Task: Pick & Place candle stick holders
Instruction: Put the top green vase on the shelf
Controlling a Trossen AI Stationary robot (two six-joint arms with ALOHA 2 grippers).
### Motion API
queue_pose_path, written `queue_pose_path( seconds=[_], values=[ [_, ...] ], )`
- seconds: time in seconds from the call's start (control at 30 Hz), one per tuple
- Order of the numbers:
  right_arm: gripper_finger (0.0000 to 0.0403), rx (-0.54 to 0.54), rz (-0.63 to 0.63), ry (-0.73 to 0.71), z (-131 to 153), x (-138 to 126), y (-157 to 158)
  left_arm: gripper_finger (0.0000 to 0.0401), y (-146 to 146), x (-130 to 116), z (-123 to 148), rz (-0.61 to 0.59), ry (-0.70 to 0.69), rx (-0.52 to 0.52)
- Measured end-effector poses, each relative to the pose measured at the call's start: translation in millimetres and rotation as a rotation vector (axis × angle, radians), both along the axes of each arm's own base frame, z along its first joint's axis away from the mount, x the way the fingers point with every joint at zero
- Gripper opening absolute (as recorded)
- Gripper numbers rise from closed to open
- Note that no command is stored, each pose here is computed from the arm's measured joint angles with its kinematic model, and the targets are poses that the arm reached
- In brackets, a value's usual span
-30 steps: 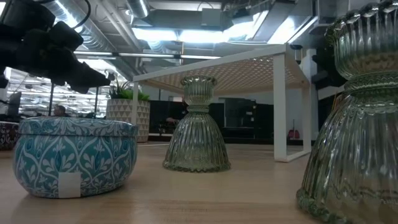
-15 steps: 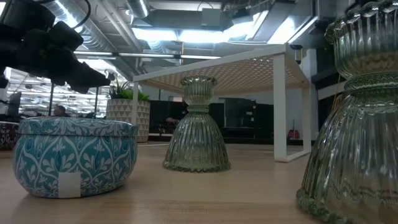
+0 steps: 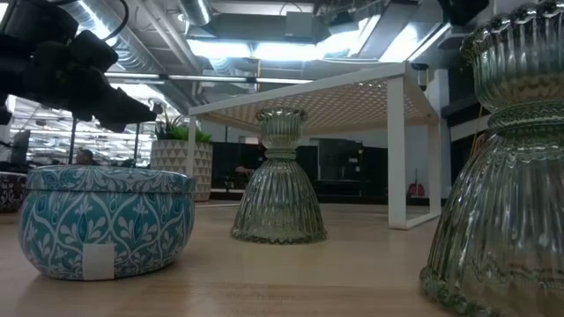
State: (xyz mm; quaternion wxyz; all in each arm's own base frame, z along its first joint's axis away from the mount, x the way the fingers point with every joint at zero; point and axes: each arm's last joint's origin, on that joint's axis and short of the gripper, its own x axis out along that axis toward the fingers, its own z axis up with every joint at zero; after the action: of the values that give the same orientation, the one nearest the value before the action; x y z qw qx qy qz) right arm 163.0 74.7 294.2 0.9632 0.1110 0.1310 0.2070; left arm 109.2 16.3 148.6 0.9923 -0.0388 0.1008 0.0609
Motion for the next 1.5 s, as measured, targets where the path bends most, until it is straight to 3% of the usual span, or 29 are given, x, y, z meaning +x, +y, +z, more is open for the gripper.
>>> queue_pose_path(
  seconds=[0.4,0.53,0.7,1.0,1.5],
  values=[
    [0.0394,-0.050,0.184,0.090,-16.9,10.5,46.9,0.0128,0.0,0.0,0.0,-0.001,0.000,0.000],
    [0.0394,-0.030,0.216,0.053,-18.8,19.5,61.6,0.0128,0.0,0.0,0.0,0.000,0.000,0.000],
    [0.0394,-0.083,0.217,0.142,-9.3,36.9,75.1,0.0128,0.0,0.0,0.0,0.000,0.000,0.000],
    [0.0394,-0.243,0.188,0.427,8.5,63.9,86.5,0.0128,0.0,0.0,0.2,0.000,-0.001,0.000],
    [0.0394,-0.271,0.095,0.527,45.9,132.3,96.6,0.0128,0.0,0.0,0.0,0.000,0.000,0.000]
  ],
)
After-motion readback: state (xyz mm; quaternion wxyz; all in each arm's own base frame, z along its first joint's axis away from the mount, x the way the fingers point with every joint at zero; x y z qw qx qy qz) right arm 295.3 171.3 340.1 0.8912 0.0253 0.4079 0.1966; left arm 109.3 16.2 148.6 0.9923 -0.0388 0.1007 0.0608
